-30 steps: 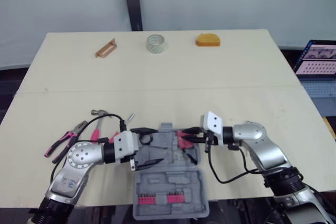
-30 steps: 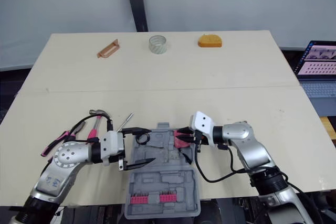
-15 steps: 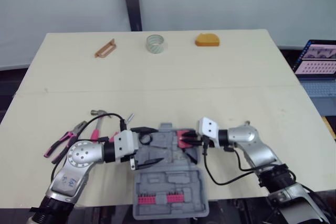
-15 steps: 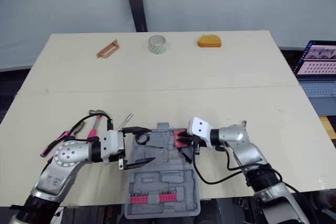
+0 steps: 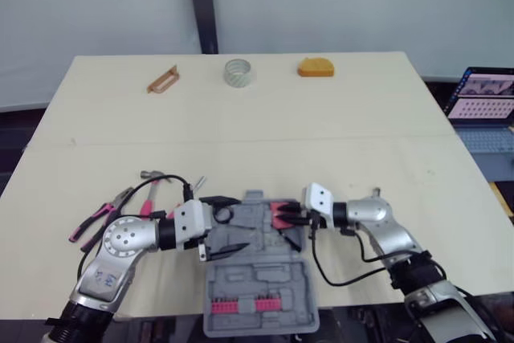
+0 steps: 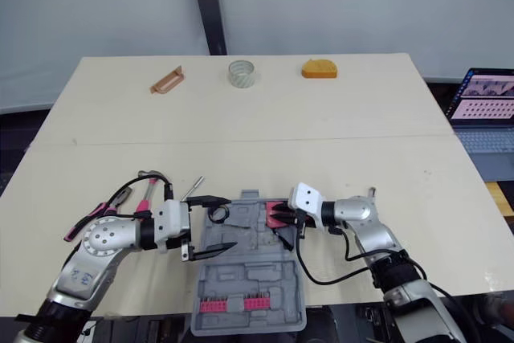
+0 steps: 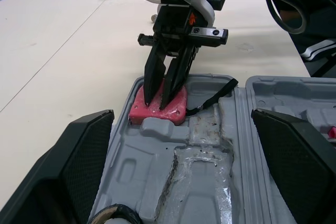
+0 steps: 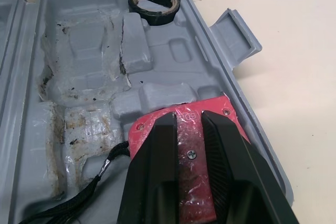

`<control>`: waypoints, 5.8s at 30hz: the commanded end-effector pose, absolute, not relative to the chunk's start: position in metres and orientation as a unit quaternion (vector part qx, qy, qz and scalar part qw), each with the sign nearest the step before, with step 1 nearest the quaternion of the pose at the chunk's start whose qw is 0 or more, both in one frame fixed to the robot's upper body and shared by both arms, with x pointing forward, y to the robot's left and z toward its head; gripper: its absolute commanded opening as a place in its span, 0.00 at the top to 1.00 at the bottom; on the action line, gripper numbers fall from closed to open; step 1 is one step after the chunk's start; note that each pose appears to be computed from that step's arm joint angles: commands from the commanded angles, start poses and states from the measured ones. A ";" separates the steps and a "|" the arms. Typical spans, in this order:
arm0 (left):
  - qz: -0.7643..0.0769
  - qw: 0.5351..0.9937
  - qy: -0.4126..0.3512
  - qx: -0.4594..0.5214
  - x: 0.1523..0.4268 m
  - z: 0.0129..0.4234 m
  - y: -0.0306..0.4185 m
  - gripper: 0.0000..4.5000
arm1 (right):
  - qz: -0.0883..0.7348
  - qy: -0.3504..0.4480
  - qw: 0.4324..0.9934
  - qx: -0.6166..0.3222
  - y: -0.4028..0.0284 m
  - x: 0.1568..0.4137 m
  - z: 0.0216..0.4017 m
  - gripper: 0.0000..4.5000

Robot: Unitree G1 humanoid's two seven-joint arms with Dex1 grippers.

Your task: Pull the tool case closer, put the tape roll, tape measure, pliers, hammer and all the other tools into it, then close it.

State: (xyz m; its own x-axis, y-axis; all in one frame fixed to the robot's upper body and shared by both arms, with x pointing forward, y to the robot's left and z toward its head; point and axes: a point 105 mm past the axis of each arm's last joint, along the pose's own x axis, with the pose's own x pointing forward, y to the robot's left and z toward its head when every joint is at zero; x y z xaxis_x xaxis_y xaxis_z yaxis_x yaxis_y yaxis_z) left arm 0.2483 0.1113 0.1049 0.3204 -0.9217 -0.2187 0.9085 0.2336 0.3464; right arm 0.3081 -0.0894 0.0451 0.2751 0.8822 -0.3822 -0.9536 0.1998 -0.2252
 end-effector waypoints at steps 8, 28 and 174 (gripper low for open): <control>-0.581 0.785 -0.027 0.214 0.248 0.113 0.113 0.00 | 0.596 0.146 0.771 -0.169 -0.097 0.296 0.016 0.82; -0.364 0.913 0.074 0.168 0.251 0.117 0.251 0.00 | 0.410 0.160 0.895 -0.072 -0.230 0.289 0.117 0.63; -0.591 0.749 0.098 0.283 0.298 0.156 0.144 0.45 | 0.664 0.093 0.649 -0.360 0.017 0.307 0.166 0.00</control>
State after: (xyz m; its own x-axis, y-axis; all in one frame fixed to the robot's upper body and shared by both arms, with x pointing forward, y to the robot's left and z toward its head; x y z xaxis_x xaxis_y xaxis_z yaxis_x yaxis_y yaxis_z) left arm 0.3009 0.1497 0.1422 0.2769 -0.8120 -0.5138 0.9521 0.1597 0.2607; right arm 0.3075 0.0122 0.1551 0.0995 0.7815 -0.6159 -0.9443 -0.1210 -0.3061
